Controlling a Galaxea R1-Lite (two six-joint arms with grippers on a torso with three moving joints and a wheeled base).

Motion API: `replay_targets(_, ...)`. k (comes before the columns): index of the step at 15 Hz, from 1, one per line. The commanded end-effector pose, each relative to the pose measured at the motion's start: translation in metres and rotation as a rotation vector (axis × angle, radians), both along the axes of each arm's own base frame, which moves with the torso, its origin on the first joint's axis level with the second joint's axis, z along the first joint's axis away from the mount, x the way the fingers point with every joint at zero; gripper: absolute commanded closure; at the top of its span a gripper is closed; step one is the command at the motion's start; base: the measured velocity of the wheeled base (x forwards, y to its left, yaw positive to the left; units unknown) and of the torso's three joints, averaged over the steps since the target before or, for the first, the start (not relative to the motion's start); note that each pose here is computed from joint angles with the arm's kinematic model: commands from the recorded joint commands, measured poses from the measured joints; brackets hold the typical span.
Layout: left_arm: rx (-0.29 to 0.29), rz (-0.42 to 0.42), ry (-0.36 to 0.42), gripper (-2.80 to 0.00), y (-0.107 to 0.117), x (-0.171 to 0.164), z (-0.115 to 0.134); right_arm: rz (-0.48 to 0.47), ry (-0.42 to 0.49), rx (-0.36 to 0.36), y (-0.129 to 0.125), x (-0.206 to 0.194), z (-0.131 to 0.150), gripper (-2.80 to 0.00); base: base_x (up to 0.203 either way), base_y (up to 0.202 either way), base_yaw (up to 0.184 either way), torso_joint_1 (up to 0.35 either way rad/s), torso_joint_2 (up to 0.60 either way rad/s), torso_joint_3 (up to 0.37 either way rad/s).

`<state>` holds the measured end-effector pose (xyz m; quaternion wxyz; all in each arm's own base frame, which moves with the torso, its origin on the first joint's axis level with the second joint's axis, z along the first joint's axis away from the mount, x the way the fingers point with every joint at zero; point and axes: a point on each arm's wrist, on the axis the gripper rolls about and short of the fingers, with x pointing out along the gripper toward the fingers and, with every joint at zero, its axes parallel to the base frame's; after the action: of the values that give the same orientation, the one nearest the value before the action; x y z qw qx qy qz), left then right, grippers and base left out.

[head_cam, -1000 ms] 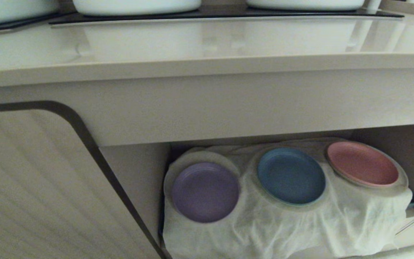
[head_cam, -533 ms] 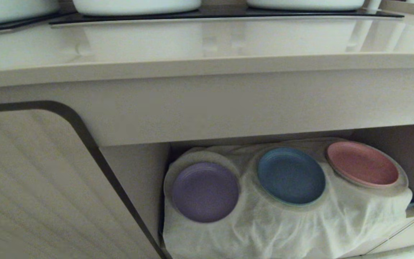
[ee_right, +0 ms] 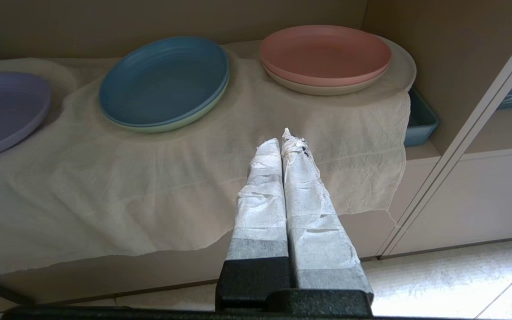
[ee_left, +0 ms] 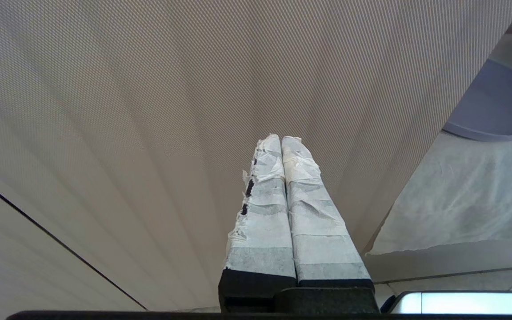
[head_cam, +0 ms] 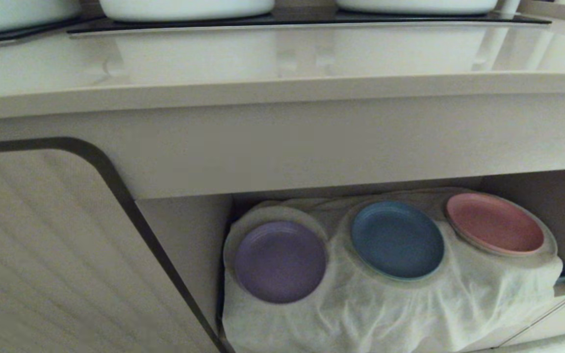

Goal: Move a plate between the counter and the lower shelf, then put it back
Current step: Pick up the plate in the cupboard

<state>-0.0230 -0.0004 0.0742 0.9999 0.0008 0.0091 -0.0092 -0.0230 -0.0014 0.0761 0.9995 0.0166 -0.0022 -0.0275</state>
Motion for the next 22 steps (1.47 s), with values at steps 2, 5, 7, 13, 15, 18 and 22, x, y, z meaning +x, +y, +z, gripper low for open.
replay_targets(2, 0.0, 0.0, 0.0, 0.0, 0.0, 0.0, 0.0, 0.001, 0.001, -0.002, 0.0, 0.0, 0.0, 0.0, 0.0, 0.0, 0.0, 0.0, 0.0, 0.0)
replay_targets(5, 0.0, 0.0, 0.0, 0.0, 0.0, 0.0, 0.0, 0.01, 0.0, 0.002, 0.0, 0.0, 0.0, 0.0, 0.0, 0.0, 0.0, 0.0, 0.0, 0.0)
replay_targets(7, 0.0, 0.0, 0.0, 0.0, 0.0, 0.0, 0.0, 0.044, 0.006, -0.037, 0.001, 0.0, 0.0, 0.0, 0.0, 0.0, 0.0, 0.0, 0.0, 0.0)
replay_targets(13, 0.0, 0.0, 0.0, 0.0, 0.0, 0.0, 0.0, 0.186, -0.001, -0.065, 0.004, -0.001, 0.033, 0.0, 0.0, 0.0, 0.0, 0.0, 0.0, 0.0)
replay_targets(15, 0.0, 0.0, 0.0, 0.0, 0.0, 0.0, 0.0, 0.268, 0.031, -0.064, 0.006, 0.006, 0.056, 0.0, 0.0, 0.0, 0.0, 0.0, 0.0, 0.0)
replay_targets(18, 0.0, 0.0, 0.0, 0.0, 0.0, 0.0, 0.0, 0.421, 0.126, -0.087, 0.009, 0.026, 0.083, 0.0, 0.0, 0.0, 0.0, 0.0, 0.0, 0.0)
replay_targets(22, 0.0, 0.0, 0.0, 0.0, 0.0, 0.0, 0.0, 0.618, 0.371, -0.121, 0.013, 0.072, 0.084, 0.0, 0.0, 0.0, 0.0, 0.0, 0.0, 0.0)
